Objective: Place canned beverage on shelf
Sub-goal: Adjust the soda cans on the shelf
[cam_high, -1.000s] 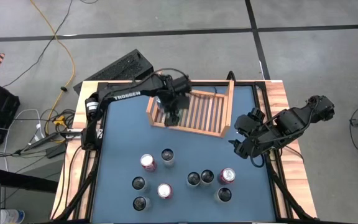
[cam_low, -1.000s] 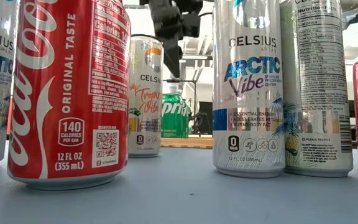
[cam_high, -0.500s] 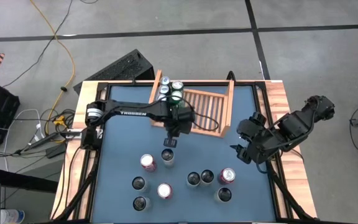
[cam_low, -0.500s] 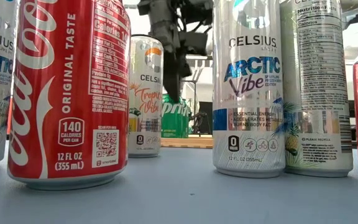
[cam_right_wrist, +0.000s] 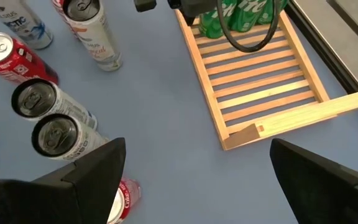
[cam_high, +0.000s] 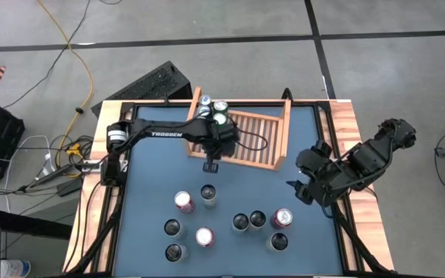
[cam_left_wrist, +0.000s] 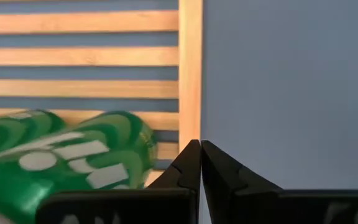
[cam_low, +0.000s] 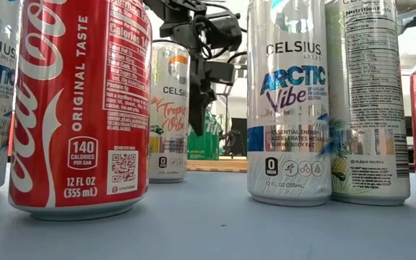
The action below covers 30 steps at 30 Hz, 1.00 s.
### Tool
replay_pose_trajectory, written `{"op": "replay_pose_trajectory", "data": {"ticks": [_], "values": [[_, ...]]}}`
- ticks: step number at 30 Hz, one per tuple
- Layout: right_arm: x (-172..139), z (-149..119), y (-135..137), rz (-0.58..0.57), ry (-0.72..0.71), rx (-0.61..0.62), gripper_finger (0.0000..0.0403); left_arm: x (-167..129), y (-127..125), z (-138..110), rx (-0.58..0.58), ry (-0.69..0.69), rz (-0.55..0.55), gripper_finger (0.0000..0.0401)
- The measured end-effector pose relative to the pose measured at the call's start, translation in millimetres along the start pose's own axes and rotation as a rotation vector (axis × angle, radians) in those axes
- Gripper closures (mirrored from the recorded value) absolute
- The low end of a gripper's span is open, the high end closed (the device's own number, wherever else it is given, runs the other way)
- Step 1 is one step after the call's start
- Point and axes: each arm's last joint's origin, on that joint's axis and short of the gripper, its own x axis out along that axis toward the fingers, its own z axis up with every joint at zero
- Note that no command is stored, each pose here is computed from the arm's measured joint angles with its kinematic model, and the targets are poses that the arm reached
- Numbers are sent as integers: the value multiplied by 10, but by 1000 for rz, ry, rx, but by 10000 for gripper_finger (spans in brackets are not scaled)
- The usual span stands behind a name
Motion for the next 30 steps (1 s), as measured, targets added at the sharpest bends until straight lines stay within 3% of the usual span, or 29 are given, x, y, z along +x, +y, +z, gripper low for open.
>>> {"op": "replay_pose_trajectory", "data": {"ticks": [18, 26, 30], "values": [[0, 6, -4, -14, -21, -8, 17, 8, 383, -146, -115, -4, 54, 401], [0, 9, -6, -21, -31, -8, 17, -31, 271, -183, -190, 78, -21, 401], [120, 53, -64, -142, -110, 9, 17, -235, 137, -83, -221, 70, -99, 401]]}}
